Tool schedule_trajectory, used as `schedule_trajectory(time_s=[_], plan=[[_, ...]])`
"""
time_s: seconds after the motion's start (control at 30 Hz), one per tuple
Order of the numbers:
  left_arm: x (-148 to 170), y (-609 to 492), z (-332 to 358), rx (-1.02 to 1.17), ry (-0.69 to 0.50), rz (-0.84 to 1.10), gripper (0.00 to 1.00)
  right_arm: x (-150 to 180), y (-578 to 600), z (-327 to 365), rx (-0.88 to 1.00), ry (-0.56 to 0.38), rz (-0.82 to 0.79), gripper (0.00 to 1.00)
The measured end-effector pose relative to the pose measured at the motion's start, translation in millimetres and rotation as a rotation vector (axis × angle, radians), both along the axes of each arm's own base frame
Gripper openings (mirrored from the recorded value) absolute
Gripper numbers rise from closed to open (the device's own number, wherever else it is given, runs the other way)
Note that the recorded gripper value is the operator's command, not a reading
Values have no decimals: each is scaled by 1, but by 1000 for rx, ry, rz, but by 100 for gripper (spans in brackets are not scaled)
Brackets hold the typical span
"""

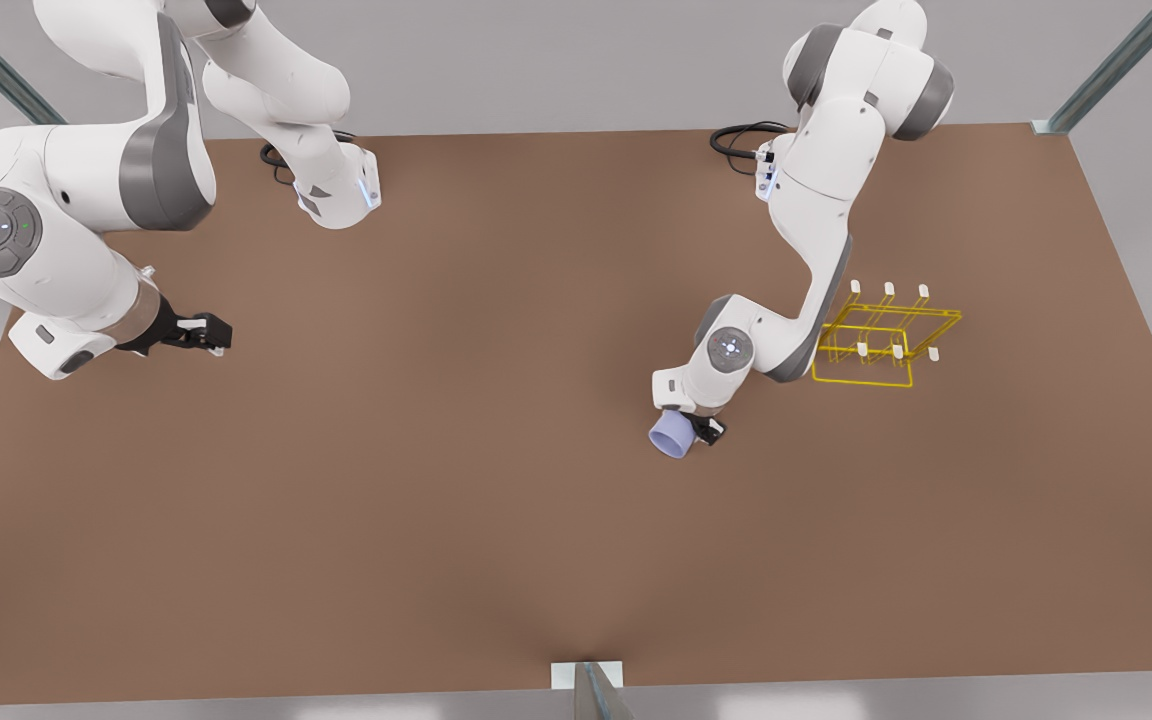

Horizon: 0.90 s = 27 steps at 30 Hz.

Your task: Place the cup on the cup holder

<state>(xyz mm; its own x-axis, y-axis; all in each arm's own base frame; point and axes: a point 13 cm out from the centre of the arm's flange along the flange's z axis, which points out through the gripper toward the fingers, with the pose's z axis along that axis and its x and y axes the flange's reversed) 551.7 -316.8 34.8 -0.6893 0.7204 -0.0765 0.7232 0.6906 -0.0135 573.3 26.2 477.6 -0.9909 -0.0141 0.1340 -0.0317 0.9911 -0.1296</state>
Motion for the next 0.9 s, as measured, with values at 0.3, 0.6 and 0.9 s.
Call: schedule_trajectory(time_s=[0.3,0.6,0.9], plan=[[23,-8,42,37,-6,-18,75,0,0,0,-2,-2,-9,100],[40,61,167,888,3,-399,75,0,0,0,-2,-2,-14,100],[28,179,271,1789,243,-481,75,0,1,-1,0,-2,-17,100]])
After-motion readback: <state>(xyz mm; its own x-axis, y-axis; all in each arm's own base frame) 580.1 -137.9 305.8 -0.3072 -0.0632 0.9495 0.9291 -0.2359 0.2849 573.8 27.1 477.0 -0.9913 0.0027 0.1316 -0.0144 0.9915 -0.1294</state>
